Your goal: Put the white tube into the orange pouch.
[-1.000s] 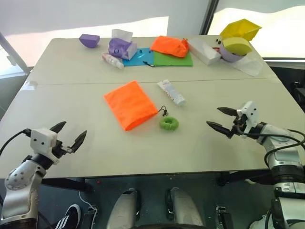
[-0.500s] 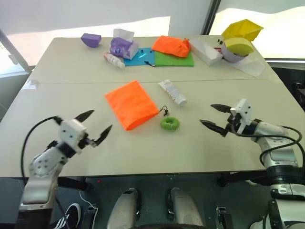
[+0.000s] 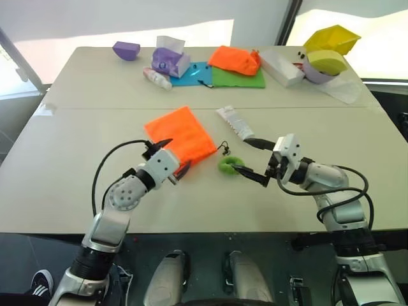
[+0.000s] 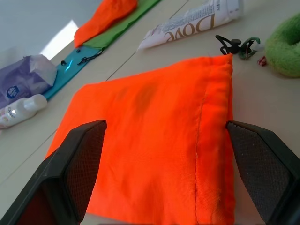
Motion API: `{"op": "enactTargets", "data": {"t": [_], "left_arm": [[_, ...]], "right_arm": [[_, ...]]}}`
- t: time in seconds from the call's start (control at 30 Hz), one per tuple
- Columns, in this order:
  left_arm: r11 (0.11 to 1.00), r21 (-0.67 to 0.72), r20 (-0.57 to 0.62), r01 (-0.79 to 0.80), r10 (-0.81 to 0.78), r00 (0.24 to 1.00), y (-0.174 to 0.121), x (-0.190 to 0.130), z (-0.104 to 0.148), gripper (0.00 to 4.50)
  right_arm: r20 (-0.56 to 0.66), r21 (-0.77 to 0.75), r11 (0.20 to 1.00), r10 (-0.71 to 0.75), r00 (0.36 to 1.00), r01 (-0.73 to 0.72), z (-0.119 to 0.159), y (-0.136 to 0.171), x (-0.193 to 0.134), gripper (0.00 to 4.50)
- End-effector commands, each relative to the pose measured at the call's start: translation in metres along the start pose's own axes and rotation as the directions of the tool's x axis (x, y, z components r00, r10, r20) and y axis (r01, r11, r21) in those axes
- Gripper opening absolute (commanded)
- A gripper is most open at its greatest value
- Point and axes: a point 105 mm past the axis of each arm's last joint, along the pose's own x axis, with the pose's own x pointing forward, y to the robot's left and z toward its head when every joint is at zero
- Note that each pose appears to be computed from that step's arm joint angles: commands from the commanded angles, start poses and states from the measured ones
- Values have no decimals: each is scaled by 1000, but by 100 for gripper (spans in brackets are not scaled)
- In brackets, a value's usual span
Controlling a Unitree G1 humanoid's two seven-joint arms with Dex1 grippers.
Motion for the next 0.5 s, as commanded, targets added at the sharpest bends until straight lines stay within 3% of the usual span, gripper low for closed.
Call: {"op": "enactTargets", "data": {"t": [0.03,0.1,0.17,0.23,0.37,0.5], "left_arm": [[999,46,10,-22,22,1000,8,0,6,436],[1000,0,55,8,-8,998,1,2,15,436],[998,45,58,42,-44,997,-7,1,16,436],[993,98,-28,59,-57,998,-10,-1,-2,436],[983,164,-106,-80,98,990,14,0,-18,436],[977,180,-105,-110,130,986,18,1,-19,436]], "right_arm": [[40,-26,999,32,999,-31,12,9,5,438],[42,-28,999,31,999,-30,11,11,8,438],[46,-27,999,27,999,-26,12,11,11,438],[48,-28,999,24,999,-23,12,11,12,438],[39,-37,999,20,999,-19,10,8,11,438],[41,-43,999,14,999,-12,11,5,11,438]]}}
